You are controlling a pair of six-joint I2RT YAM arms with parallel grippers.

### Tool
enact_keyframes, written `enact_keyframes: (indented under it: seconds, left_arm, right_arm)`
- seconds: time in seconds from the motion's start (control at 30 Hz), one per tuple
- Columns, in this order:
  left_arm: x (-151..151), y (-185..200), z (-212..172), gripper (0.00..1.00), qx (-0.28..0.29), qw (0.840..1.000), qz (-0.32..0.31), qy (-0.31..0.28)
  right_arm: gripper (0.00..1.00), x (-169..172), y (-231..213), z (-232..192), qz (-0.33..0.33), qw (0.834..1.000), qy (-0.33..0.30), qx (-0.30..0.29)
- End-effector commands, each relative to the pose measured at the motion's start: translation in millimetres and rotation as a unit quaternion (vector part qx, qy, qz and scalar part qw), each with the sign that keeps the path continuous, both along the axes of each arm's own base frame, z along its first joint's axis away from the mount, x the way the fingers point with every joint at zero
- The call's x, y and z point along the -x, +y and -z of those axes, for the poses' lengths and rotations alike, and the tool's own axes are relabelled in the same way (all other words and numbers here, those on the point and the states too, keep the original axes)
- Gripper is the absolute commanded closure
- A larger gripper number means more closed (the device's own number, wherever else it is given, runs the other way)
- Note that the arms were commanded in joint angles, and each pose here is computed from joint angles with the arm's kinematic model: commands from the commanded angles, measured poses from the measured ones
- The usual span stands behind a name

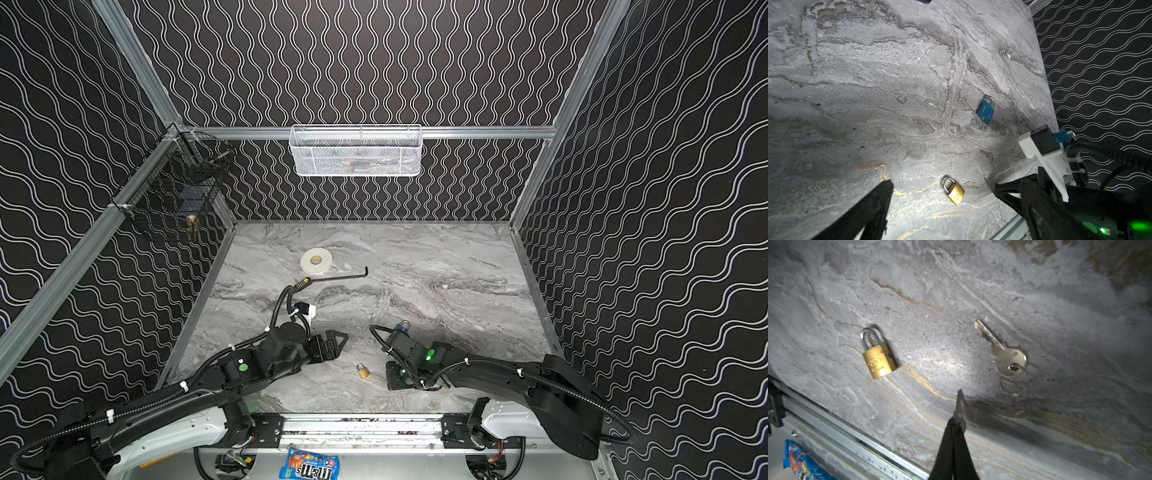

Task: Unlock with the key

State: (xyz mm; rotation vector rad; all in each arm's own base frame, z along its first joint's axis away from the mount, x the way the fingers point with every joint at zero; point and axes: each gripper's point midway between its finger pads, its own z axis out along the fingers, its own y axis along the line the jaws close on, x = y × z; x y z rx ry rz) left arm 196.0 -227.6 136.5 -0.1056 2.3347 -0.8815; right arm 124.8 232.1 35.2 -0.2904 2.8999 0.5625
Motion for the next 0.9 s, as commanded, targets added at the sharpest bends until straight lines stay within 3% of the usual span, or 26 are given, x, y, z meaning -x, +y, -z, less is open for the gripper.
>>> enact_keyframes:
  seconds: [0.0, 0.6, 0.87]
  left_arm:
    - [-4, -8, -17, 0.01, 0.04, 0.999, -0.005, -0.008]
    - [-14, -18, -54, 0.01, 0.113, 0.993, -0.028, 0.003]
    - [-28, -21, -49, 0.01, 0.201, 0.977, -0.05, 0.051]
  right_arm:
    - [1.0, -13, 16, -19, 0.009, 0.999, -0.031, -0.039]
    - [1.0, -53, 55, -102, -0.01, 0.975, -0.165, -0.147]
    - [1.0, -63, 66, -137, -0.018, 0.958, -0.215, -0.188]
